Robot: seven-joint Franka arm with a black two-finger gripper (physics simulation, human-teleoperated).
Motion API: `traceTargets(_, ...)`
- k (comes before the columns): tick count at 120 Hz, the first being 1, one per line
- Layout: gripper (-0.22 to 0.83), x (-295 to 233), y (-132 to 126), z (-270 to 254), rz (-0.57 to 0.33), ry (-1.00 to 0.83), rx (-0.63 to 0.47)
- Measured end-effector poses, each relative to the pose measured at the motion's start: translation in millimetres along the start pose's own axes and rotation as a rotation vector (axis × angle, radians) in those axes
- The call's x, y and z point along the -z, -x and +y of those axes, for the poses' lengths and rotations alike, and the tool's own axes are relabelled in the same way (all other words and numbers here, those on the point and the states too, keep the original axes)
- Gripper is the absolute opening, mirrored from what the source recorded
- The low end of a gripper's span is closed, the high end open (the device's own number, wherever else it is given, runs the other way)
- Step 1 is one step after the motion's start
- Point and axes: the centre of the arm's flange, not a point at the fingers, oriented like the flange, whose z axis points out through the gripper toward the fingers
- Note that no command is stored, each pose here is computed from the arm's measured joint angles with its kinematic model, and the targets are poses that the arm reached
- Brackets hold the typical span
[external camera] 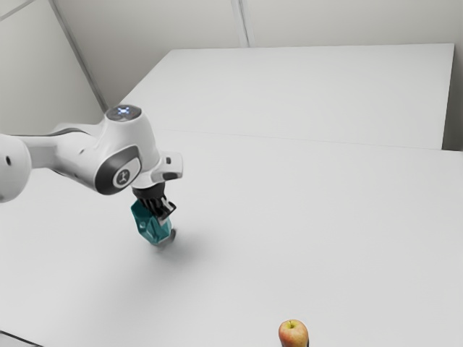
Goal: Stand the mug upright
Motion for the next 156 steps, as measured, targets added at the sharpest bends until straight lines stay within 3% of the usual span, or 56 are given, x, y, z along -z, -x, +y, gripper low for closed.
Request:
traceTargets(72,-0.15,-19,-3,5,-0.033,0.007,0.059)
traceTargets(79,-0.08,-20,-3,6,-0.034,0.010,0.059)
traceTargets(97,0.24,-18,-4,7,-0.028,0.017,0.065)
traceTargets(110,0.39,-9,-5,6,-0.004,0.015,0.069)
traceTargets(130,0.51,7,-5,5,0.031,0.011,0.069)
traceTargets(156,0.57,27,-14,6,0.058,0.028,0.089)
